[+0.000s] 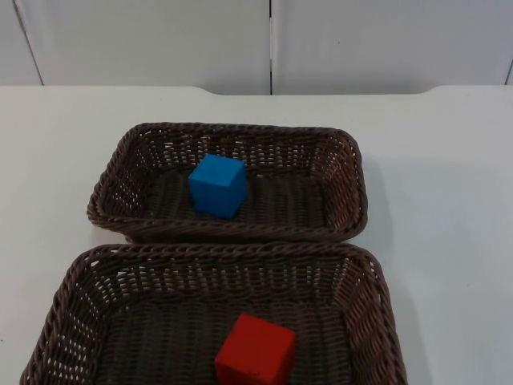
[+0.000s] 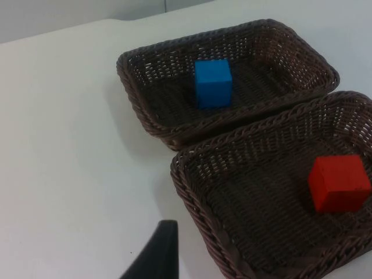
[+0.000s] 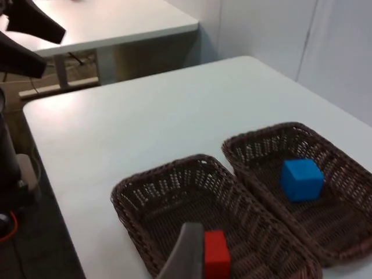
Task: Pick up one cube with the left hand and place it into the upper basket. Pick up one cube with the right hand and place it into the lower basket.
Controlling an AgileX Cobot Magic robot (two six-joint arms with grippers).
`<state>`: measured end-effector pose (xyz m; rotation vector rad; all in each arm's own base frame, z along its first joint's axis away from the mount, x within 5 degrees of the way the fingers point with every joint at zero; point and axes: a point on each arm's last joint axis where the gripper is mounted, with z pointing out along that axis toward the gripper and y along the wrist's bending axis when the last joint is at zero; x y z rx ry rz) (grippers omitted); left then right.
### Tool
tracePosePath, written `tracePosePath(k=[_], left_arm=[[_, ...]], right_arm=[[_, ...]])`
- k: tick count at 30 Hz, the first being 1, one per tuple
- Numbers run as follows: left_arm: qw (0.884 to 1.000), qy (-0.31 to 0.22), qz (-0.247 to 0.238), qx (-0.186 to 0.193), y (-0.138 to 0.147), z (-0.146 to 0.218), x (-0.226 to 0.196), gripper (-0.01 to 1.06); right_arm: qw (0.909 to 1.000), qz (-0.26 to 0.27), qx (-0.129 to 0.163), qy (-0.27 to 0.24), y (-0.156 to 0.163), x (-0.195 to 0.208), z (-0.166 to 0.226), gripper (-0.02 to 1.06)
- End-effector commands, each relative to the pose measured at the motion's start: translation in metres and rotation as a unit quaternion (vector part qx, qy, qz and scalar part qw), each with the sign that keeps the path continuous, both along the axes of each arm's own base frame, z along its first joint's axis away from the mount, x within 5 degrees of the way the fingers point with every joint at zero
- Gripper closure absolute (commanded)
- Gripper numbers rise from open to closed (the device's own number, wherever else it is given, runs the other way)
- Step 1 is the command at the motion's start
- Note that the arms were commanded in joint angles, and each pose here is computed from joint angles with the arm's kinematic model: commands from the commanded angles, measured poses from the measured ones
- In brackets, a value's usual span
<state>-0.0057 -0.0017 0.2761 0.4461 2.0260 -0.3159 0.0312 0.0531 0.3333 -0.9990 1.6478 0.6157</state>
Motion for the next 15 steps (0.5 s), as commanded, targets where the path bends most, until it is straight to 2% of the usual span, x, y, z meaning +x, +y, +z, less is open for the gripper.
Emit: tracePosePath(k=[1, 5, 15], left_arm=[[1.0, 0.004, -0.003, -0.005, 0.0, -0.002, -0.001, 0.0], [1.0, 0.004, -0.003, -0.005, 0.0, -0.002, -0.001, 0.0], [1.0, 0.004, -0.003, -0.005, 0.0, -0.002, -0.001, 0.0]], right_arm=[[0.9999, -0.009, -0.007, 0.004, -0.006, -0.002, -0.003, 0.28], [0.9993, -0.031, -0.007, 0.02, -0.02, -0.009, -0.007, 0.28], [0.9986, -0.029, -0.028, 0.034, -0.04, -0.026, -0.024, 0.28]])
